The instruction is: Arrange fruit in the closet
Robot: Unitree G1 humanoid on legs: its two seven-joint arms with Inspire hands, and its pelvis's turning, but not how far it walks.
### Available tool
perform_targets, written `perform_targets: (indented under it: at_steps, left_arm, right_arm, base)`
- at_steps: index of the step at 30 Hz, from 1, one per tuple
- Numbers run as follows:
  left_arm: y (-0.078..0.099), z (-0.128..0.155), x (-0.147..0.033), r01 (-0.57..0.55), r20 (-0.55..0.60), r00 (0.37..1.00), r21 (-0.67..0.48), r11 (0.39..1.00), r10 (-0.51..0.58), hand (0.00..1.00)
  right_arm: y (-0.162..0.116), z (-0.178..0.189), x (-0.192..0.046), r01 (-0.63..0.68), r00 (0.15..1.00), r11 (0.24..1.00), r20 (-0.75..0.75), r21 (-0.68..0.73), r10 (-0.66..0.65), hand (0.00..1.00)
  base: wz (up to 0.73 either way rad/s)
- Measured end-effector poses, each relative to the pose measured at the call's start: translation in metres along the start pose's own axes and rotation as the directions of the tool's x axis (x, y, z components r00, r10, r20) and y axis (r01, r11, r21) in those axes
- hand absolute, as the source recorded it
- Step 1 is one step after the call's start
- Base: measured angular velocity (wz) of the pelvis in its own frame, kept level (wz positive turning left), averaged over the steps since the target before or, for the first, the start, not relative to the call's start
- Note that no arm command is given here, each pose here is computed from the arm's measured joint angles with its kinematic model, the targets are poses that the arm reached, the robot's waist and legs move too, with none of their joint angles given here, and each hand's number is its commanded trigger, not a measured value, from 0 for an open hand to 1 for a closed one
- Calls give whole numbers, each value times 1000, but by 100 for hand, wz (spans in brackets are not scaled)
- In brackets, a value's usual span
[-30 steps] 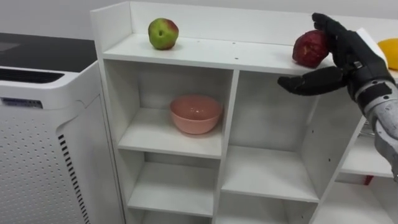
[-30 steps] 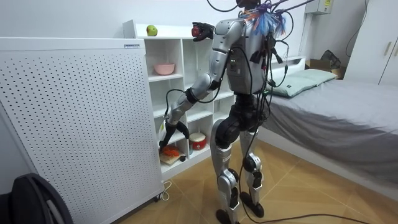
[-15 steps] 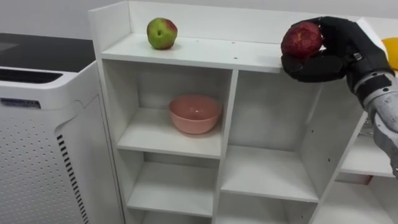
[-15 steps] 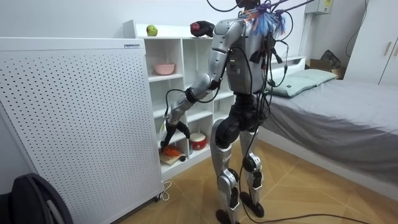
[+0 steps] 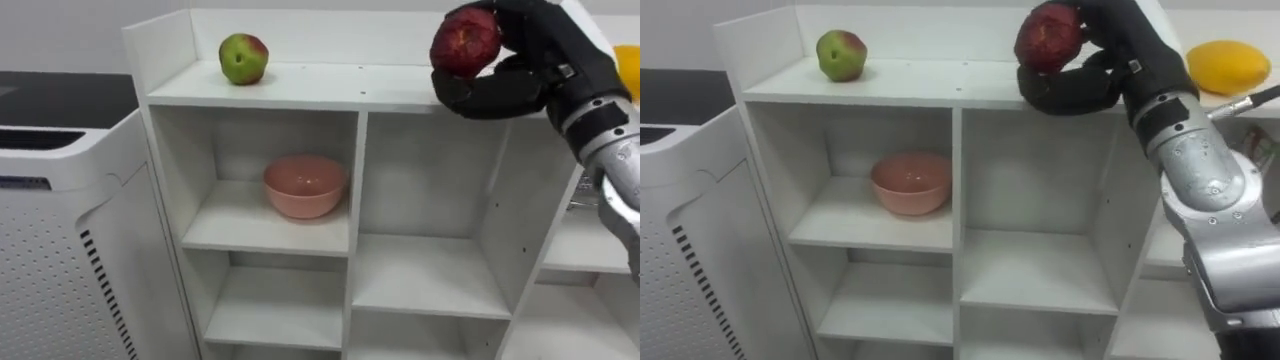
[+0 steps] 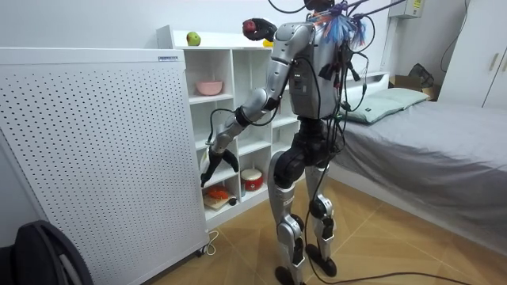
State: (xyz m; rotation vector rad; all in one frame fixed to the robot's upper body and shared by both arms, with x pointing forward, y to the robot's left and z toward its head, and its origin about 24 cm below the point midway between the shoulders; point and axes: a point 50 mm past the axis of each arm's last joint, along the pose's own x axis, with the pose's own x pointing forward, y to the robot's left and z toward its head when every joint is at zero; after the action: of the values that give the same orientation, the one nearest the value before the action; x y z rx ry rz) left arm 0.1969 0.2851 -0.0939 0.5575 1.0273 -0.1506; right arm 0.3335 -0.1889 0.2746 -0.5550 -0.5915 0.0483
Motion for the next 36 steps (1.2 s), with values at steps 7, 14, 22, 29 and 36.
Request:
perform_targets:
  at_steps: [7,14,22,29,36]
  left_arm:
    - [-5,-7,1,14,-11,1000,-6,1000,-14,0]
    - [-9,-14,2,19,-34,999,-12,1000,-19,0]
    - [-30,-25,3,48,-54,997,2,999,-48,0]
    - [-42,-28,5,37,-49,998,-17,999,-38,0]
    - [-69,-57,4,-31,-108,994,14,999,32,0]
  right_arm:
    - [18,11,-27,-102,992,994,76,-25,104,100]
    - [30,22,-33,-158,979,987,127,-25,160,100]
    - [56,-2,-60,-282,959,959,32,0,282,100]
    - [74,-18,-64,-327,945,945,-14,20,328,100]
    - [113,-109,-104,-314,861,941,-380,128,338,100]
  base:
    - [-2]
    - [-1]
    - [0]
    - [2]
    - [11]
